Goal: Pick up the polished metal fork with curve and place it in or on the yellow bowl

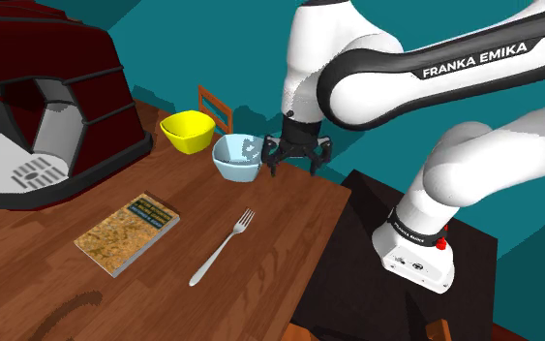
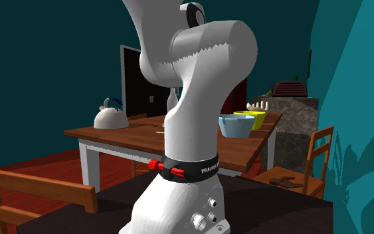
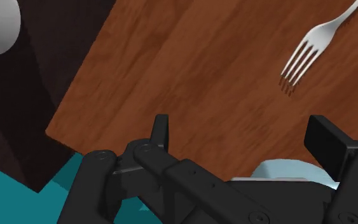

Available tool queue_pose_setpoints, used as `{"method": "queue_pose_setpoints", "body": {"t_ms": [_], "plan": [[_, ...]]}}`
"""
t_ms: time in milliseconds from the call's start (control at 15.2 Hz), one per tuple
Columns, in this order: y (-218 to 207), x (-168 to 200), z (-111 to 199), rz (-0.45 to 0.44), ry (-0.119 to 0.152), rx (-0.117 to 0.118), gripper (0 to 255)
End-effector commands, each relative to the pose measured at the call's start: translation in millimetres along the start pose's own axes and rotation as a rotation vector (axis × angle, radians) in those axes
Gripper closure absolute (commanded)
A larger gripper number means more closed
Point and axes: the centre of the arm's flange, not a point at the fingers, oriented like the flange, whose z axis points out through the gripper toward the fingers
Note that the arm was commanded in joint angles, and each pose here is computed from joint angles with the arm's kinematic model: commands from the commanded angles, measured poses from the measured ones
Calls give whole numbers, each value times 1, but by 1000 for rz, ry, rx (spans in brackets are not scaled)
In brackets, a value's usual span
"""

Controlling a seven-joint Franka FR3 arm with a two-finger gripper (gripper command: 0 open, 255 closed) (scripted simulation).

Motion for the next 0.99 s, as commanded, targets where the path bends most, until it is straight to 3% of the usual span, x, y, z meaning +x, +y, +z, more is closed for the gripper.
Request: {"method": "queue_pose_setpoints", "body": {"t_ms": [0, 792, 924], "plan": [[-15, -13, 20, 97, 5, 0, 0], [-135, -44, 123, 626, 36, -13, 0], [-136, -44, 130, 635, 37, -14, 0]]}}
